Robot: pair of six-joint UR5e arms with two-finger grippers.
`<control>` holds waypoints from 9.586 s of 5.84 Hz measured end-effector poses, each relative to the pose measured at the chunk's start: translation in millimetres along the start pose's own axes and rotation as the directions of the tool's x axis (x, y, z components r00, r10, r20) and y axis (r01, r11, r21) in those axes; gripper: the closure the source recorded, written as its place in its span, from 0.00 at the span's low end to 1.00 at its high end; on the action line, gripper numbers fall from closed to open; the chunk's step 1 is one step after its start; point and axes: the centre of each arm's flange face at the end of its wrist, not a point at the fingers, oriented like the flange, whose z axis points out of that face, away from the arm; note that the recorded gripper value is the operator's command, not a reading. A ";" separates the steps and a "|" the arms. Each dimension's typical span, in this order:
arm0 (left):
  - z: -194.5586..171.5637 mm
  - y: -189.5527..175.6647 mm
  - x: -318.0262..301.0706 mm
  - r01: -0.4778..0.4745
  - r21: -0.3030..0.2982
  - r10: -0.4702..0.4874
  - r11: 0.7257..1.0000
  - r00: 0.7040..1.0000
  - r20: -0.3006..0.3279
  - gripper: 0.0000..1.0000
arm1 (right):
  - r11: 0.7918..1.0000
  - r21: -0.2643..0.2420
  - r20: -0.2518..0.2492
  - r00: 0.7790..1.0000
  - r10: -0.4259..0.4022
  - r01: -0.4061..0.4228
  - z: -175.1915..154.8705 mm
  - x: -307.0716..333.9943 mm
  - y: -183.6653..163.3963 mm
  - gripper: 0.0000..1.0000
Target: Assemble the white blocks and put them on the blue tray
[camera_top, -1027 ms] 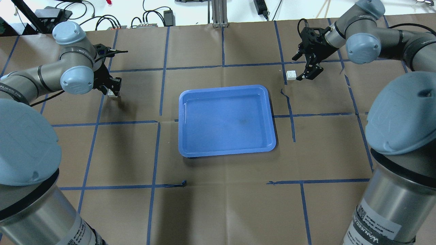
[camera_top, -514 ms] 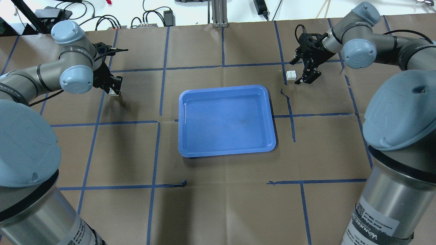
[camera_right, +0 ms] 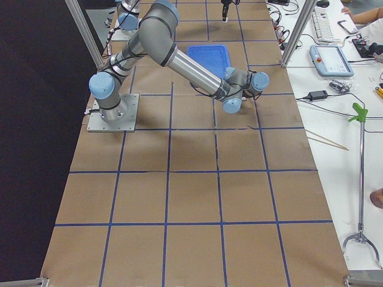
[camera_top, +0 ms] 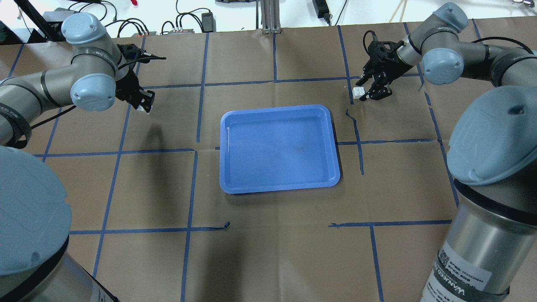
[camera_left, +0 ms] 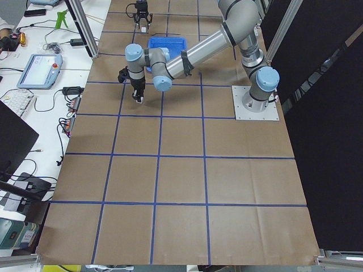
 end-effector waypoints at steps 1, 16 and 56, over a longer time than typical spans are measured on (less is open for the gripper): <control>-17.2 -12.0 60.0 -0.192 -0.009 0.192 0.981 0.981 -0.012 0.84 | 1.000 0.000 -0.002 1.000 -0.001 0.001 -1.0 0.8 -0.4 0.70; 29.9 -17.9 361.4 -0.886 0.061 0.888 0.460 0.458 -0.046 0.17 | 0.990 -0.022 -0.088 0.987 0.135 -0.138 -112.6 -63.8 -85.7 0.72; -335.0 134.2 158.6 0.448 0.110 -0.441 0.887 0.894 -0.078 0.01 | 0.993 0.025 -0.003 0.993 0.117 -0.116 119.4 -180.4 -232.7 0.69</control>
